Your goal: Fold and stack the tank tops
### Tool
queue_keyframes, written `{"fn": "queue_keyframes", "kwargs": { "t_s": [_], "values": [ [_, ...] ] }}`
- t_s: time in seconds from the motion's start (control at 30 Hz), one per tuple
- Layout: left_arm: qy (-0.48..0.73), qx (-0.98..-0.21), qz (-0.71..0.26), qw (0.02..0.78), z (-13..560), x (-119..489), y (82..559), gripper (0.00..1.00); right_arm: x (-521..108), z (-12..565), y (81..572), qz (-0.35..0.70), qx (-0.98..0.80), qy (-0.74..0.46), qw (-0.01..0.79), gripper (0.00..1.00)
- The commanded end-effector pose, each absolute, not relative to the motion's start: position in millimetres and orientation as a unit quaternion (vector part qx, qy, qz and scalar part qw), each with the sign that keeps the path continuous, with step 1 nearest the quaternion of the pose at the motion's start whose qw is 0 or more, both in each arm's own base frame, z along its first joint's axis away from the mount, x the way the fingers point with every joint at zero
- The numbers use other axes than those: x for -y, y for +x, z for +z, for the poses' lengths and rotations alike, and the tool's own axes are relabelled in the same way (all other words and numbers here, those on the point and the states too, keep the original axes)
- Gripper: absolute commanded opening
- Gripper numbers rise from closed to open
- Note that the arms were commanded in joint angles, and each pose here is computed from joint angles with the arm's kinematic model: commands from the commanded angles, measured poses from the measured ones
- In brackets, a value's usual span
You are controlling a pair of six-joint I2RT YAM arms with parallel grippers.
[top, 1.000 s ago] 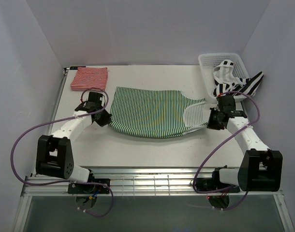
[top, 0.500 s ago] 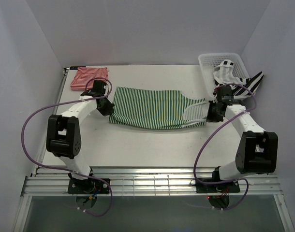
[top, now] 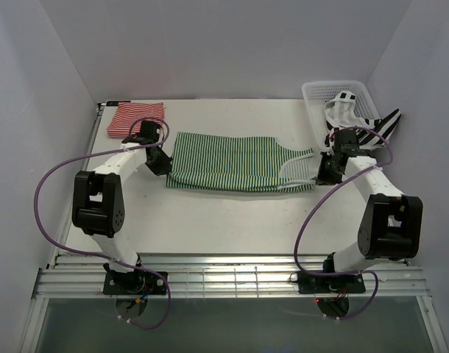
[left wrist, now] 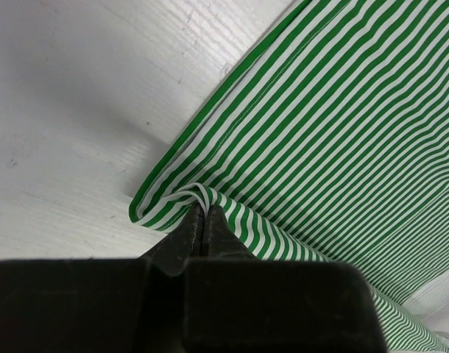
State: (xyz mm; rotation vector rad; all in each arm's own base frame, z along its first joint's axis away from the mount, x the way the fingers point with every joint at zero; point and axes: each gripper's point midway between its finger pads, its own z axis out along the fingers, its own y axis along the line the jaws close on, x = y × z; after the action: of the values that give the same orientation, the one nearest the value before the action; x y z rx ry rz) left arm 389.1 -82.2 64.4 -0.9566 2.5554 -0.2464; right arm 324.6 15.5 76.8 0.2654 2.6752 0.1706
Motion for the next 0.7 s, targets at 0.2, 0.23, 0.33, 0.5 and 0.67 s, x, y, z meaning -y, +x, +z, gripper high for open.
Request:
{"fn": "queue_keyframes", "kwargs": {
  "t_s": [0.2,0.23,0.33,0.5,0.67],
  "values": [
    [-0.344,-0.925,-0.071,0.143,63.0,68.7,286.4,0.00,-5.0,64.8,237.9,0.037,-0.975,0.129,0.174,0.08],
    [-0.345,-0.928,-0.061,0.123,51.4,66.4,265.7,0.00,-6.7,64.3,230.2,0.042,-0.976,0.131,0.172,0.08],
    [-0.341,-0.930,-0.077,0.110,48.2,70.6,242.1,0.37,-15.1,49.4,211.8,0.060,-0.976,0.149,0.146,0.13],
    [-0.326,-0.925,-0.115,0.158,76.7,77.2,261.9,0.98,-23.9,61.3,217.3,0.088,-0.971,0.143,0.171,0.54],
    [-0.287,-0.916,-0.160,0.232,121.1,98.9,301.4,0.98,-52.3,89.3,221.3,0.153,-0.956,0.082,0.235,0.59]
  ]
}}
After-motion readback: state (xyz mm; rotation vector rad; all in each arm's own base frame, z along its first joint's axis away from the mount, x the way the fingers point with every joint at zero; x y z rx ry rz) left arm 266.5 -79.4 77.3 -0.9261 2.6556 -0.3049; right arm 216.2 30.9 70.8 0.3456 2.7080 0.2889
